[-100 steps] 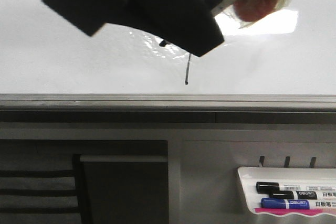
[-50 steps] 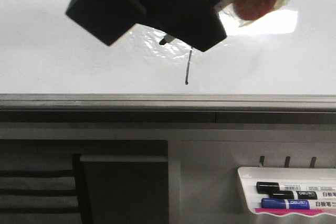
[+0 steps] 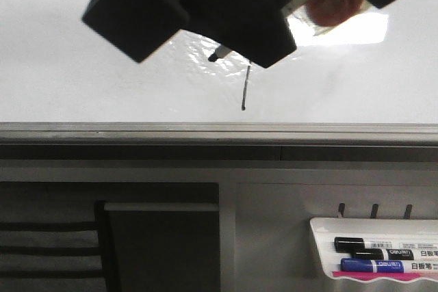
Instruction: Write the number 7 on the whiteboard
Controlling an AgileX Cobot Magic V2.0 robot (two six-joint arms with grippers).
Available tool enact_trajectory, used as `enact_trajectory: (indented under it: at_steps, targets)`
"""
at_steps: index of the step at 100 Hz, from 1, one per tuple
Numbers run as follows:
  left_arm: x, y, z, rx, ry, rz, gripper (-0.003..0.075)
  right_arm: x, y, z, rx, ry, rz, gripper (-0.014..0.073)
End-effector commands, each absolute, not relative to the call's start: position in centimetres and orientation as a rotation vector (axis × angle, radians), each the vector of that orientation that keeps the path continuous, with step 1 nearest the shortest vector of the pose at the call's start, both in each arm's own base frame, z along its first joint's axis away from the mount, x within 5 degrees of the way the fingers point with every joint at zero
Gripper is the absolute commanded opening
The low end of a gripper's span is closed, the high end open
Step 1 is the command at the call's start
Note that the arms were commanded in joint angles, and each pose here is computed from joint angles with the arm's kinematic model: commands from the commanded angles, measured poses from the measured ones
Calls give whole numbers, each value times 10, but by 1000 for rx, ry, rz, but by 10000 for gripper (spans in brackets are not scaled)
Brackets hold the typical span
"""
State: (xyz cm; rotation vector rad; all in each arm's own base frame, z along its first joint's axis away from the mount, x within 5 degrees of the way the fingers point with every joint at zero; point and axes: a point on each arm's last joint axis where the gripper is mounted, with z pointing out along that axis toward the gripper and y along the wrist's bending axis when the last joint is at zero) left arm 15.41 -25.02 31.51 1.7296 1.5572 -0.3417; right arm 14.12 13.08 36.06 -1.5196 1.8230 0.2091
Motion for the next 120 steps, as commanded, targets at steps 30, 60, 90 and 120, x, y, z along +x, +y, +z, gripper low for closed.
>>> enact_trajectory:
  at_steps: [30, 60, 90, 120]
  targets:
    - [187, -185, 352, 1317, 1867, -227, -20, 130, 80, 401, -1060, 1869, 58, 387]
    - [233, -98, 342, 665, 2277, -109, -20, 125, 68, 404, -994, 1881, 26, 387]
    - [254, -41, 322, 258, 2299, -83, -20, 128, 69, 387, -1016, 1926, 27, 387]
    - [277, -45, 294, 159, 2362, -177, -20, 129, 70, 381, -1023, 1942, 31, 387]
